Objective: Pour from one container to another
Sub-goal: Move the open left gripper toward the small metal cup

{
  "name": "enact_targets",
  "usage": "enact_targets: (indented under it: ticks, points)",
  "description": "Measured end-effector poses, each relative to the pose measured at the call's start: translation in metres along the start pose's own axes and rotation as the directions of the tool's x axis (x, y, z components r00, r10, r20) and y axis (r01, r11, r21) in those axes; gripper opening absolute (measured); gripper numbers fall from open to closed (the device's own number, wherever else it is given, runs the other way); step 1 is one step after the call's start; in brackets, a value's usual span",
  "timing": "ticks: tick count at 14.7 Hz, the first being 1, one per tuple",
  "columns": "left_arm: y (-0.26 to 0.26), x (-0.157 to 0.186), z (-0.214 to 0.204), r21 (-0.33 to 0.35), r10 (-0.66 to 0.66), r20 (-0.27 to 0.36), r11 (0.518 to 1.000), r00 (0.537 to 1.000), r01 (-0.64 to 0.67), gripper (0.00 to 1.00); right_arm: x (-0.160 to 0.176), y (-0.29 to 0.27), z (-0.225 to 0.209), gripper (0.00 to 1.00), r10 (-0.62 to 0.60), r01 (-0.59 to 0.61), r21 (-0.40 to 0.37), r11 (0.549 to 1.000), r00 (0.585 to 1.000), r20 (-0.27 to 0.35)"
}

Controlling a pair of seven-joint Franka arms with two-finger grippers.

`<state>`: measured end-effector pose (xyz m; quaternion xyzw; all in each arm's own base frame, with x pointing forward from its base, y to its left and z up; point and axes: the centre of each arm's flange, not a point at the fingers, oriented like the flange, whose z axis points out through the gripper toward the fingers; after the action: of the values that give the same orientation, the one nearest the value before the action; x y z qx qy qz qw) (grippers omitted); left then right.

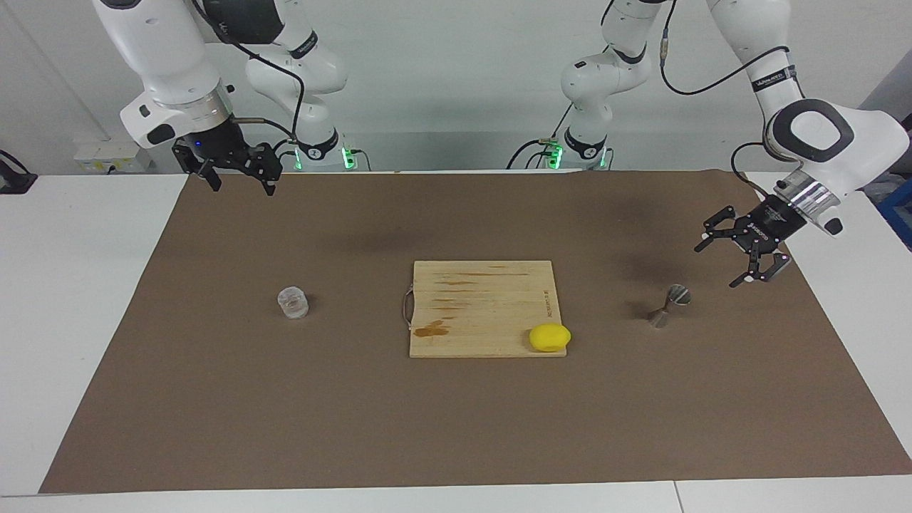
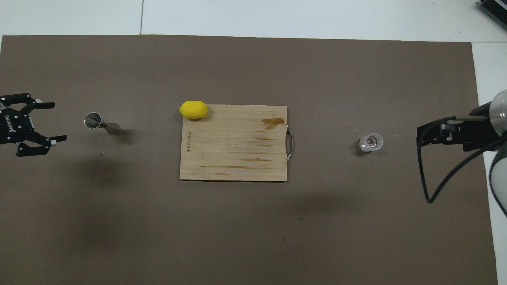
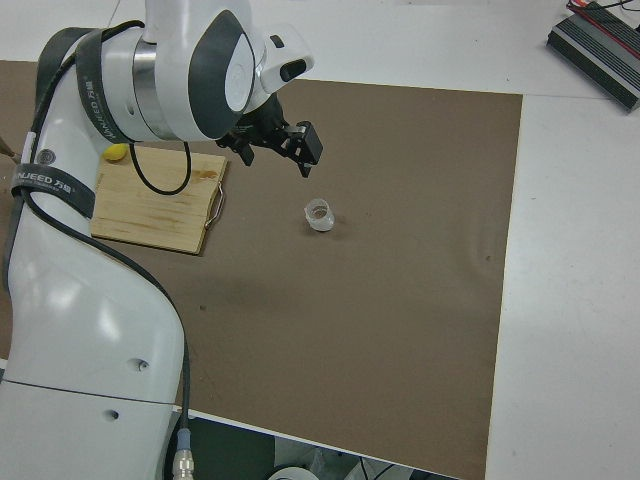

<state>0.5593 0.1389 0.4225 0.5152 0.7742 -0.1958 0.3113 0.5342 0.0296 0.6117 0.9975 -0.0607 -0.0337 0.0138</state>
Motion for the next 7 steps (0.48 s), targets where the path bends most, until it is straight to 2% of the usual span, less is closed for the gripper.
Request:
enact_targets:
  ticks: [7]
  points:
    - [-0.032, 0.039, 0.028, -0.104, -0.043, 0.143, 0.993, 0.989, 0.058, 1.0, -0.005, 0.001, -0.008, 1.0, 0.0, 0.0, 0.003, 1.0, 1.0, -0.015]
